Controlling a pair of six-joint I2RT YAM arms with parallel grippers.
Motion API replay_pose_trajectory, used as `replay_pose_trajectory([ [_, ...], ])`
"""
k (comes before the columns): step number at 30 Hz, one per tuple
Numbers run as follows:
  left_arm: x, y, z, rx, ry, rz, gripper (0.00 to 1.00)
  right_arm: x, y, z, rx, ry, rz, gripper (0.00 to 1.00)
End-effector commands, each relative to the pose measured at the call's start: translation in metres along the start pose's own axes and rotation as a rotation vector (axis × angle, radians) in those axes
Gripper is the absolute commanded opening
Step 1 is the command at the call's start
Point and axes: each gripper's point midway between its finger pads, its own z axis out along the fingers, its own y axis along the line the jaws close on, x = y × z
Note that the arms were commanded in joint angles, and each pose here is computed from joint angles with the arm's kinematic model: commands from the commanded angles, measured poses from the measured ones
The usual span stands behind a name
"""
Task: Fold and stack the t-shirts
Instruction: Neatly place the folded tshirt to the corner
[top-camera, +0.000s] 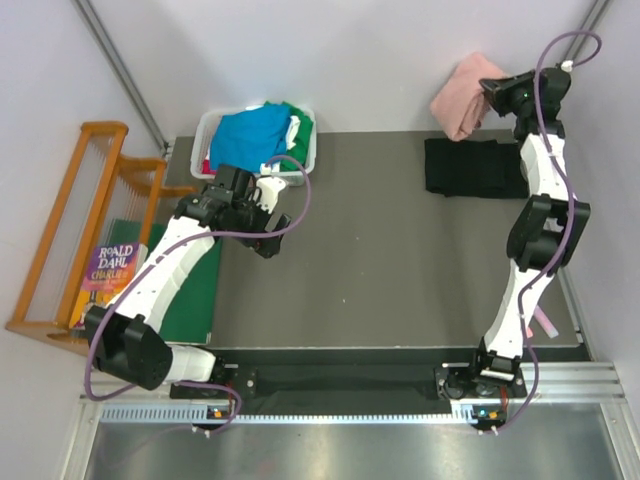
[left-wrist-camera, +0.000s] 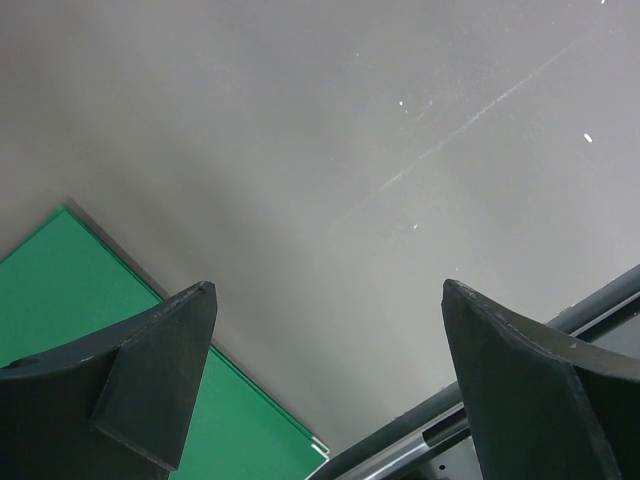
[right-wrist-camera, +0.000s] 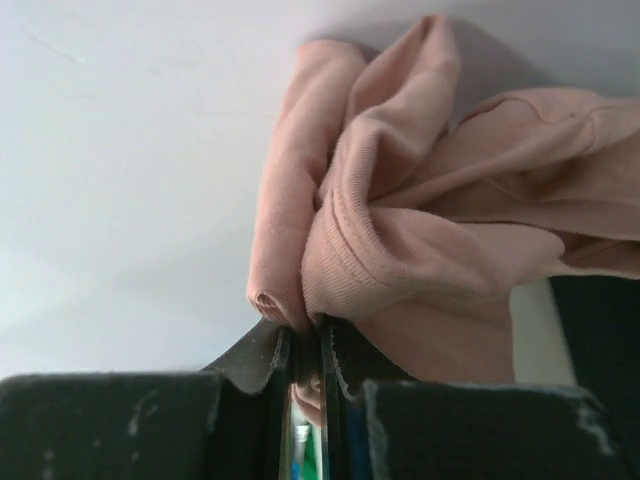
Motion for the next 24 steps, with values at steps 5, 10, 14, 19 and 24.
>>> replay_pose_trajectory([
  [5,-0.004,-0.004,-0.011,0.016,-0.041,0.013,0.99,0.029,-0.049,-0.056,0.178,-0.043,-0.195,0.00],
  [10,-0.009,-0.010,-0.015,0.041,-0.060,0.001,0.99,0.070,-0.146,-0.088,0.389,-0.004,-0.153,0.00],
  [14,-0.005,-0.011,-0.017,0.040,-0.060,0.004,0.99,0.068,-0.164,-0.103,0.461,-0.046,-0.171,0.00],
  [19,-0.004,-0.010,-0.021,0.026,-0.064,0.008,0.99,0.041,-0.164,-0.109,0.632,-0.086,-0.202,0.24],
  [24,-0.002,-0.012,-0.018,0.038,-0.058,0.002,0.99,0.021,-0.158,-0.126,0.741,-0.139,-0.240,0.45],
])
